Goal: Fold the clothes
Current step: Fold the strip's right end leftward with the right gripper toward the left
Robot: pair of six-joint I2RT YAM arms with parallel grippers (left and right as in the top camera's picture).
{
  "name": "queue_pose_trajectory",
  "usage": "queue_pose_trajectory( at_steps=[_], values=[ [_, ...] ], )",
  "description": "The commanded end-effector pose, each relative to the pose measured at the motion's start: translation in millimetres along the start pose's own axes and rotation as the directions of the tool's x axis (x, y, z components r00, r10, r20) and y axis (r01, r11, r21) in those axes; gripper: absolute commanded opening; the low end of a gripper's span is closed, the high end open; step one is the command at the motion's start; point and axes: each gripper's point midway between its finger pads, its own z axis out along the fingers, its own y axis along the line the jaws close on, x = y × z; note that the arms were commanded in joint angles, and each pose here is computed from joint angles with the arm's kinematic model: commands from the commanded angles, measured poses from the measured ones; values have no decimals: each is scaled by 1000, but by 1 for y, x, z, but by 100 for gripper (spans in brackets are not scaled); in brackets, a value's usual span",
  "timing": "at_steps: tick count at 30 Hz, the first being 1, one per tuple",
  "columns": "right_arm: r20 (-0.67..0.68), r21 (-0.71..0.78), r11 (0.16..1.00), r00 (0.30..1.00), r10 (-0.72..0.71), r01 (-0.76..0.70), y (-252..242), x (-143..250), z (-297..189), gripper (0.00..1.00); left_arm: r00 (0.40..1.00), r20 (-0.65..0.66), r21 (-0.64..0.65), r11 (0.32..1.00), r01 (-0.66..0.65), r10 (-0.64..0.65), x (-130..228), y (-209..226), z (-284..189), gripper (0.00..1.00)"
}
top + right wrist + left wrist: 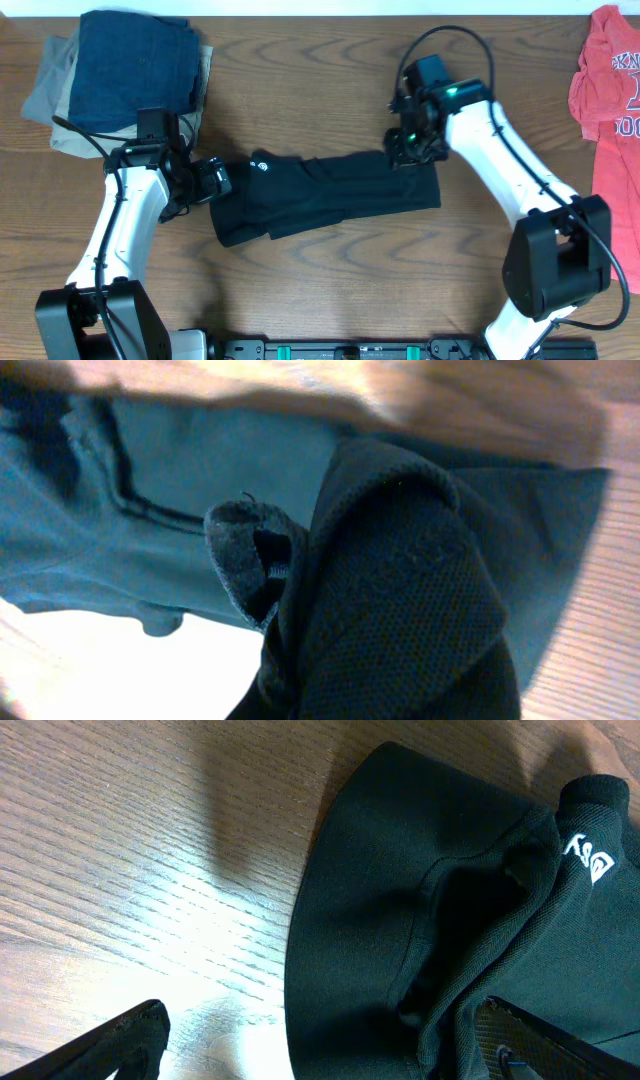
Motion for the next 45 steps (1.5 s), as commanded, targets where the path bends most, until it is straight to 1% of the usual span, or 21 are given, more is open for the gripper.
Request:
queue_pose_trajectory(
  at_steps=[1,5,6,7,9,10,11,12,13,19,22,24,27,30,32,34,37,39,42,43,45],
  values=[
    [-22,-13,1000,1000,9,-9,11,10,10,8,1000,14,-4,1000,12,-12,-5,1,-4,98],
    [-29,-28,999,999,22,-23,19,16,22,9,1000,15,-4,1000,12,-12,-5,1,-4,98],
    [-32,-44,999,999,16,-18,23,18,24,12,1000,15,-4,1000,12,-12,-5,1,-4,98],
    [-32,-63,998,999,9,-11,27,18,25,20,1000,15,-4,1000,12,-12,-5,1,-4,98],
    [-29,-85,996,1000,-4,1,35,19,27,43,1000,16,-4,1000,12,-12,-6,1,-4,98],
    [-23,-92,996,1000,-9,7,37,17,27,57,1000,15,-4,1000,12,-12,-6,1,-4,98],
    [-18,-95,995,1000,-14,12,39,17,27,68,1000,15,-4,1000,12,-12,-6,1,-4,98],
    [-12,-97,995,1000,-17,16,40,15,27,72,1000,15,-4,1000,12,-12,-5,1,-4,98],
    [-9,-98,995,1000,-17,17,41,14,26,73,1000,15,-4,1000,12,-12,-5,1,-4,98],
    [9,-94,996,1000,9,-8,29,1,6,74,1000,-3,-12,1000,13,-14,-1,3,-4,98],
    [18,-88,996,1000,15,-14,16,-6,-6,73,1000,-6,-13,1000,14,-14,0,4,-4,98],
    [17,-85,996,999,28,-26,9,-7,-7,64,1000,-6,-13,1000,14,-14,0,4,-4,98],
    [-5,-80,996,999,40,-40,4,-2,-4,46,1000,-7,-12,1000,14,-14,0,4,-4,98],
    [-16,-81,996,1000,24,-25,10,3,7,35,1000,-9,-13,1000,14,-14,1,4,-4,98],
    [-18,-86,996,999,28,-29,17,5,18,32,1000,-10,-13,1000,14,-14,1,4,-4,98],
    [-27,-116,993,999,32,-35,31,9,34,32,1000,-11,-14,1000,14,-14,1,4,-4,98],
    [-49,-117,992,998,43,-48,42,14,54,32,1000,-17,-16,1000,15,-15,2,4,-4,98],
    [-67,-116,992,997,34,-42,48,17,68,33,1000,-24,-19,1000,16,-16,4,5,-4,98],
    [-87,-156,988,996,5,-18,62,18,88,31,999,-28,-20,1000,16,-16,5,5,-4,98],
    [-87,-169,985,996,-3,-11,65,18,91,29,999,-28,-20,1000,15,-16,5,5,-4,98],
    [-70,-196,981,997,-25,11,71,14,91,29,999,-28,-20,1000,15,-16,5,5,-4,98]
  ],
)
